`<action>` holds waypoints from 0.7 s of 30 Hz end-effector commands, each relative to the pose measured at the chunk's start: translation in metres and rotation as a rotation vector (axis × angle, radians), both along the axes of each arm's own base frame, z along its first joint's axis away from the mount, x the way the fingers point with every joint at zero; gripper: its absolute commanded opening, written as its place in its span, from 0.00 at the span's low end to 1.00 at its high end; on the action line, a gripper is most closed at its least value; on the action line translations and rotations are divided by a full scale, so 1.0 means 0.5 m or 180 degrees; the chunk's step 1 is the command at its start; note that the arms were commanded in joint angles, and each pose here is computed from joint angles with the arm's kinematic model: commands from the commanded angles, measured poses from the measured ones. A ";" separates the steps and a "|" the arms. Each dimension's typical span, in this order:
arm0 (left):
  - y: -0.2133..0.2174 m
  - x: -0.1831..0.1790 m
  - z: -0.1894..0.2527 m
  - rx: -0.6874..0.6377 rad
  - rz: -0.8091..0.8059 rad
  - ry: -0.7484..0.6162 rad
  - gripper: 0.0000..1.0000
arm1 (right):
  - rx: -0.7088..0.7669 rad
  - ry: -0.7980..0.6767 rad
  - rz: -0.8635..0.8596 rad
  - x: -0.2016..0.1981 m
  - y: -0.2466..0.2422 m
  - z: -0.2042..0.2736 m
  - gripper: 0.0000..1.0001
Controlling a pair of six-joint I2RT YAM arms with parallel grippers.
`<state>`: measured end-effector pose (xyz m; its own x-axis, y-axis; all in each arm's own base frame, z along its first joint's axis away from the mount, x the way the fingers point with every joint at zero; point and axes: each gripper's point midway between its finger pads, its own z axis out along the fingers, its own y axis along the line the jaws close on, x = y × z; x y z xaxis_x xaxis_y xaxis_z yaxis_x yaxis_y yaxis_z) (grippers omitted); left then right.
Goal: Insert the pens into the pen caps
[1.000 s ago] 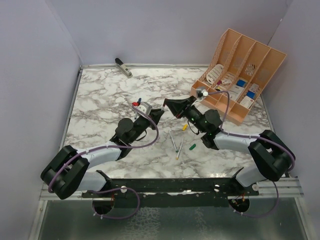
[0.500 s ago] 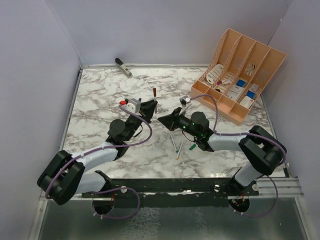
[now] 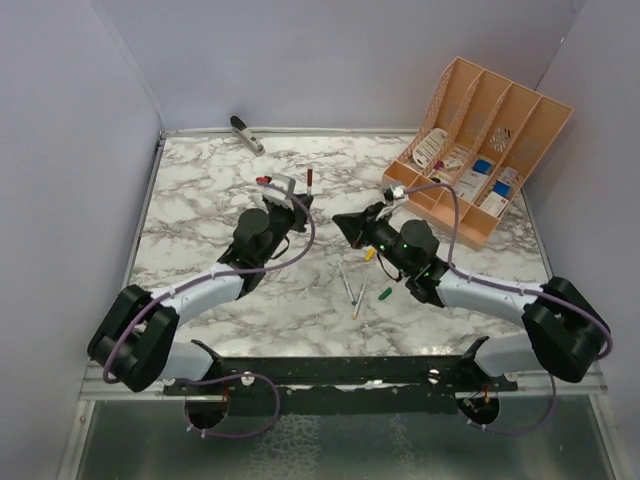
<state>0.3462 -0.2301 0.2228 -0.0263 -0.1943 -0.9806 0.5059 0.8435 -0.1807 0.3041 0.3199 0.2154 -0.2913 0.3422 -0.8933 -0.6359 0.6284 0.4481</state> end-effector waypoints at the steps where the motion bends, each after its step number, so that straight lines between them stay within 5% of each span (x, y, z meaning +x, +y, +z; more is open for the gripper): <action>1: 0.023 0.074 -0.144 0.0469 0.0207 0.1008 0.00 | -0.0267 -0.0115 -0.0754 0.038 -0.086 0.031 0.01; 13: 0.010 0.098 -0.320 0.0767 0.0008 0.1977 0.00 | -0.0383 -0.0215 -0.1198 0.032 -0.164 0.071 0.01; 21: 0.014 0.108 -0.369 0.0874 0.0092 0.2189 0.00 | -0.0398 -0.0201 -0.1143 0.032 -0.155 0.064 0.01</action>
